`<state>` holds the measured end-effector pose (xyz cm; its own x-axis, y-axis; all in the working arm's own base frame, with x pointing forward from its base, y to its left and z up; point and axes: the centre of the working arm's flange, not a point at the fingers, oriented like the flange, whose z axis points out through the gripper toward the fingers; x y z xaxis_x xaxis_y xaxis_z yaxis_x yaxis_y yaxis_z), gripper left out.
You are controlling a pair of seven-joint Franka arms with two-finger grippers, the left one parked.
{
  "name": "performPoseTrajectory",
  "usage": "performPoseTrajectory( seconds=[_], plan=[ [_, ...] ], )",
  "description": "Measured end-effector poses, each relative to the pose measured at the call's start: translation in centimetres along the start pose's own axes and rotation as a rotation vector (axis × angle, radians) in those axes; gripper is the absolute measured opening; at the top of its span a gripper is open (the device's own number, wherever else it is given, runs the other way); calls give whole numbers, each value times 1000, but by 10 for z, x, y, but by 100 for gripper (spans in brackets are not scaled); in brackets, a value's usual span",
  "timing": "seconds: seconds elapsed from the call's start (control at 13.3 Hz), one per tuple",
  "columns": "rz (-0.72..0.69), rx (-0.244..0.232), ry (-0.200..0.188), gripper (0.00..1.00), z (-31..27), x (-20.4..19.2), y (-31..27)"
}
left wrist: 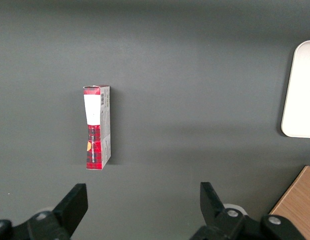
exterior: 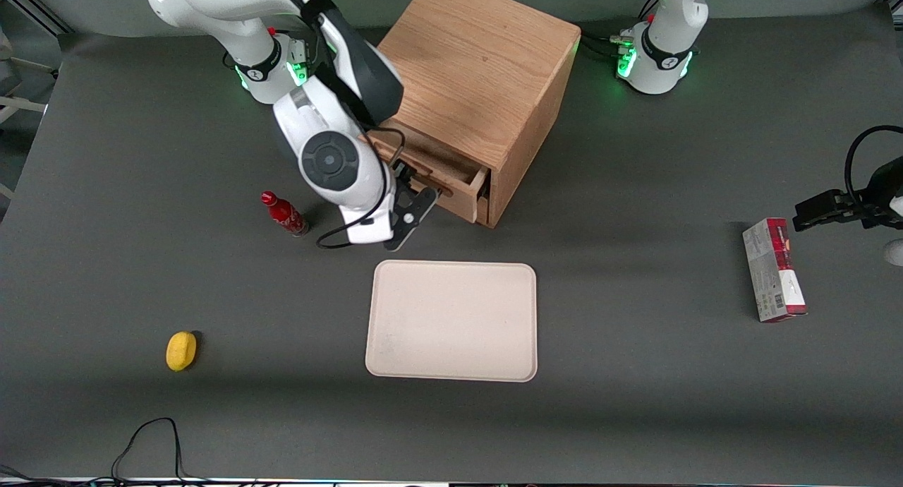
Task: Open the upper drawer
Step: 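Pull the upper drawer outward by its handle with the right gripper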
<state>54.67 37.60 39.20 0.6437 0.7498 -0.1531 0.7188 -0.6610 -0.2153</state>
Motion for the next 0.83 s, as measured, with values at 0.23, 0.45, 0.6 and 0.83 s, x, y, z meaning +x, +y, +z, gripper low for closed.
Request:
performPoseTrajectory(
  seconds=[0.23,0.45,0.6,0.83],
  plan=[
    [47,5,14,100,-3,-6,38],
    [36,7,32,100,-6,-9,69],
    [49,4,48,100,-10,-9,85],
    [72,-3,77,100,-21,-8,108]
  ],
)
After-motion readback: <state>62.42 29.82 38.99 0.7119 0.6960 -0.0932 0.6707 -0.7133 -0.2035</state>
